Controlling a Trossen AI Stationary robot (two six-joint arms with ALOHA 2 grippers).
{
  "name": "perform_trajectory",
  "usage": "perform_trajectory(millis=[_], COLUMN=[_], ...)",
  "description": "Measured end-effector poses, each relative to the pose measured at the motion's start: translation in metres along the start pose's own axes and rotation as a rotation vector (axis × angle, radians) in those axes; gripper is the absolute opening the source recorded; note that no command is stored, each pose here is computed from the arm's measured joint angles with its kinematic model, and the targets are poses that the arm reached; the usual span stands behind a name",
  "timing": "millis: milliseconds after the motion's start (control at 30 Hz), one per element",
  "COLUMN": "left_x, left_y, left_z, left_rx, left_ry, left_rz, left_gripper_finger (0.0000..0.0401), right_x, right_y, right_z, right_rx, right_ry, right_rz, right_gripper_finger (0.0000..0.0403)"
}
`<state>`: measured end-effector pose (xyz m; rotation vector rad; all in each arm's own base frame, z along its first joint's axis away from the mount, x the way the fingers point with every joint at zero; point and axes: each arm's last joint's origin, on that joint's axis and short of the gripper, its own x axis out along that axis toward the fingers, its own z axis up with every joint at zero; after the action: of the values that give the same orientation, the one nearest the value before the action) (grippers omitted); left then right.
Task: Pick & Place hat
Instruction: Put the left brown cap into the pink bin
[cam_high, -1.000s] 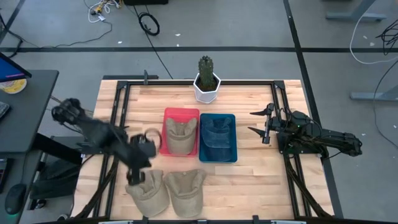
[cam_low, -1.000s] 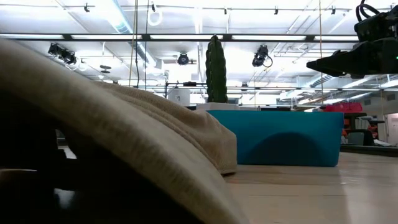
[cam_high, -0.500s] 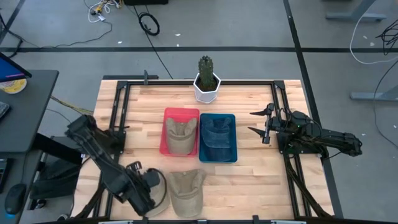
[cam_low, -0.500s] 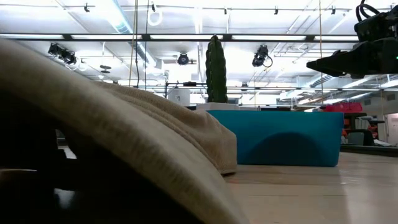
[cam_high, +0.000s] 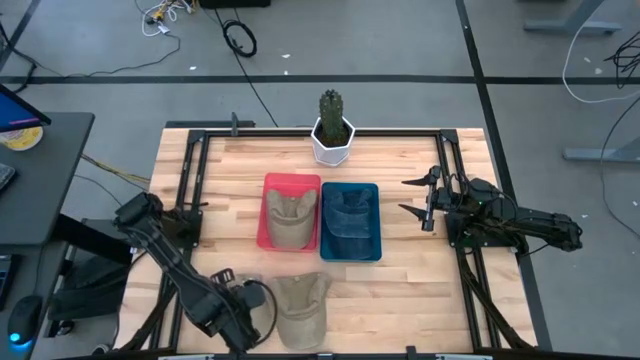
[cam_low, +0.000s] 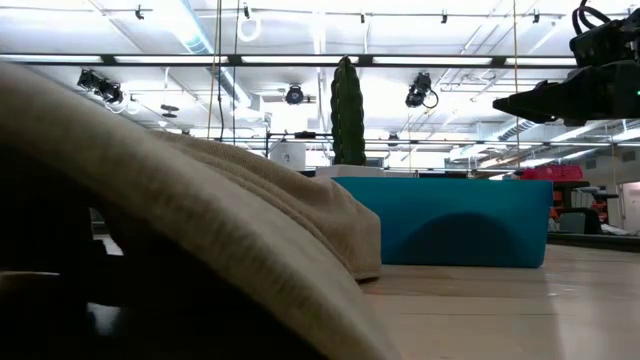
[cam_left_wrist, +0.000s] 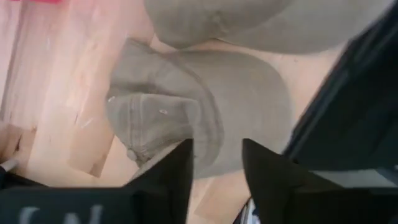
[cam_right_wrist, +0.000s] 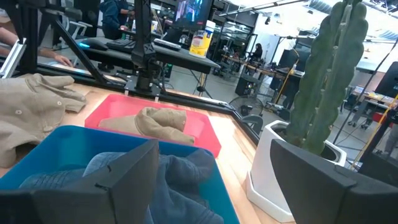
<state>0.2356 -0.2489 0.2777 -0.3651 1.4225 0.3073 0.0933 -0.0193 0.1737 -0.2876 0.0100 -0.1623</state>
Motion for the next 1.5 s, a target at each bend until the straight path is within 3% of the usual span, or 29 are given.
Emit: perform_trajectory(millis=[167,333,467,733,1067,1233,1300,1400,1500], left_x=[0.016,0.037,0.047,0.069,0.098,0.101,0.100,0.097,0.091], left_y=[0.003,-0.002,-0.004,0.009,0.011,0.012,0.012,0.015,0.018], left_z=[-0.006,-0.012,-0.013,-0.022,-0.027,-0.027,-0.027,-0.025,-0.026], left_rx=[-0.076,-0.101,-0.103,-0.116,-0.135,-0.123,-0.115,-0.123,-0.168], left_ry=[-0.013,0.010,0.002,0.055,0.116,0.113,0.111,0.128,0.134], left_rz=[0.039,-0.027,-0.075,0.003,-0.132,-0.135,-0.146,-0.143,-0.146], left_gripper_finger=[0.0200,0.0229,0.0230,0.0225,0.0219,0.0180,0.0137,0.0039,0.0014], right_x=[0.000,0.000,0.000,0.000,0.000,0.000,0.000,0.000,0.000], right_y=[0.000,0.000,0.000,0.000,0.000,0.000,0.000,0.000,0.000], right_z=[0.000,0.000,0.000,0.000,0.000,0.000,0.000,0.000,0.000], right_rx=[0.000,0.000,0.000,0.000,0.000,0.000,0.000,0.000,0.000], right_ry=[0.000,0.000,0.000,0.000,0.000,0.000,0.000,0.000,0.000], right_rz=[0.000,0.000,0.000,0.000,0.000,0.000,0.000,0.000,0.000], right_gripper_finger=[0.0312,0.0312,0.0312,0.0312,0.0312,0.0312,0.0312,0.0312,0.0312])
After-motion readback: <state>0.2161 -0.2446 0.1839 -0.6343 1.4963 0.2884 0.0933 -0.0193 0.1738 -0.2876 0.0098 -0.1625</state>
